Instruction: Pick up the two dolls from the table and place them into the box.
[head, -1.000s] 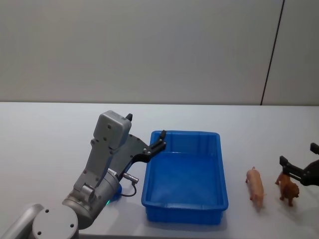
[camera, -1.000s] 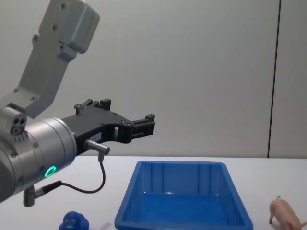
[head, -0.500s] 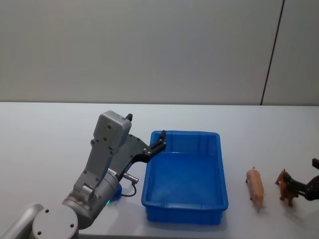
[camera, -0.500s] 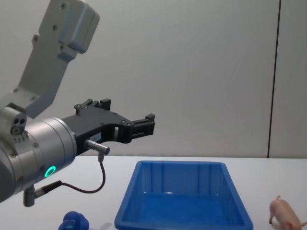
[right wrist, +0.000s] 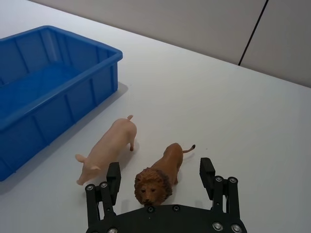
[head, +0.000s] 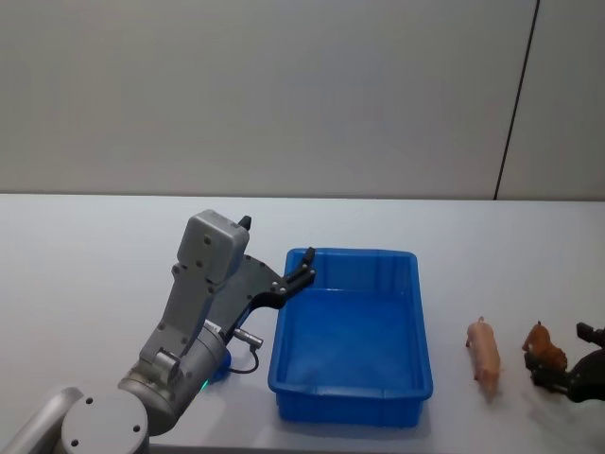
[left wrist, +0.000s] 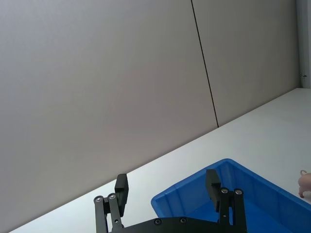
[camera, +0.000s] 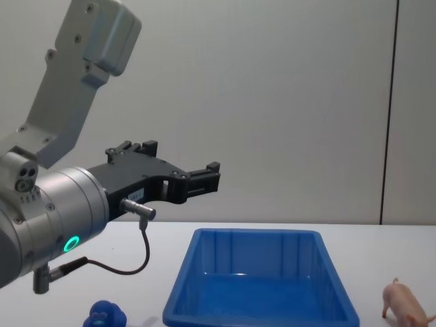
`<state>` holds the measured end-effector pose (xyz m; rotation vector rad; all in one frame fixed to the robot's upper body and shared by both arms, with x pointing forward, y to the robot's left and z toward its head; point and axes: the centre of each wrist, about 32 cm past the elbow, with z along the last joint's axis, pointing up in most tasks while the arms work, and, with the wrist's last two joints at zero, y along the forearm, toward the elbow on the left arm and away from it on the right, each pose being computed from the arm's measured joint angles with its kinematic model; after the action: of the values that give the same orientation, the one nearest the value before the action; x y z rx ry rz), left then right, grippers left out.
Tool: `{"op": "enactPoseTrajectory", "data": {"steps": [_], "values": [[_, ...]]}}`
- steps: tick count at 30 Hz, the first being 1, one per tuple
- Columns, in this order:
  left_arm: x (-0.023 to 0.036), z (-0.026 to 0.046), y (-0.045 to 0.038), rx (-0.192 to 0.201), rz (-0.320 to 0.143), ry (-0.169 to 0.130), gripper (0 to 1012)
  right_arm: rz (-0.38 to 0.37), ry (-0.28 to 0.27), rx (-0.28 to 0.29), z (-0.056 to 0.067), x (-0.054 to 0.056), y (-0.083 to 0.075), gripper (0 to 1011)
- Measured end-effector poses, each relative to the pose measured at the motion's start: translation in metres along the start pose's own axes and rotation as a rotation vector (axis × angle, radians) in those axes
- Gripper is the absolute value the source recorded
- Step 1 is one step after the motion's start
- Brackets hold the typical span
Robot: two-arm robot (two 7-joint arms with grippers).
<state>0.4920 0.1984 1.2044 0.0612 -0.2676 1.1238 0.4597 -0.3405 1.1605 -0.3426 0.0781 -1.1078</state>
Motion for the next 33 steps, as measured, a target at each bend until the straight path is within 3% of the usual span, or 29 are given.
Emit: {"op": "enactPoseTrajectory", "data": {"steps": [15,26,33], "values": [[0.0000,0.0000,0.0000,0.000,0.000,0.000,1002,0.004,-0.001,-0.037,-0.003,-0.004,0.009,986],[0.0000,0.0000,0.0000,0.000,0.000,0.000,1002,-0.004,-0.008,-0.069,-0.005,-0.006,0.016,718],[0.0000,0.0000,0.0000,0.000,0.000,0.000,1002,-0.009,-0.011,-0.073,-0.005,-0.007,0.017,487]]}}
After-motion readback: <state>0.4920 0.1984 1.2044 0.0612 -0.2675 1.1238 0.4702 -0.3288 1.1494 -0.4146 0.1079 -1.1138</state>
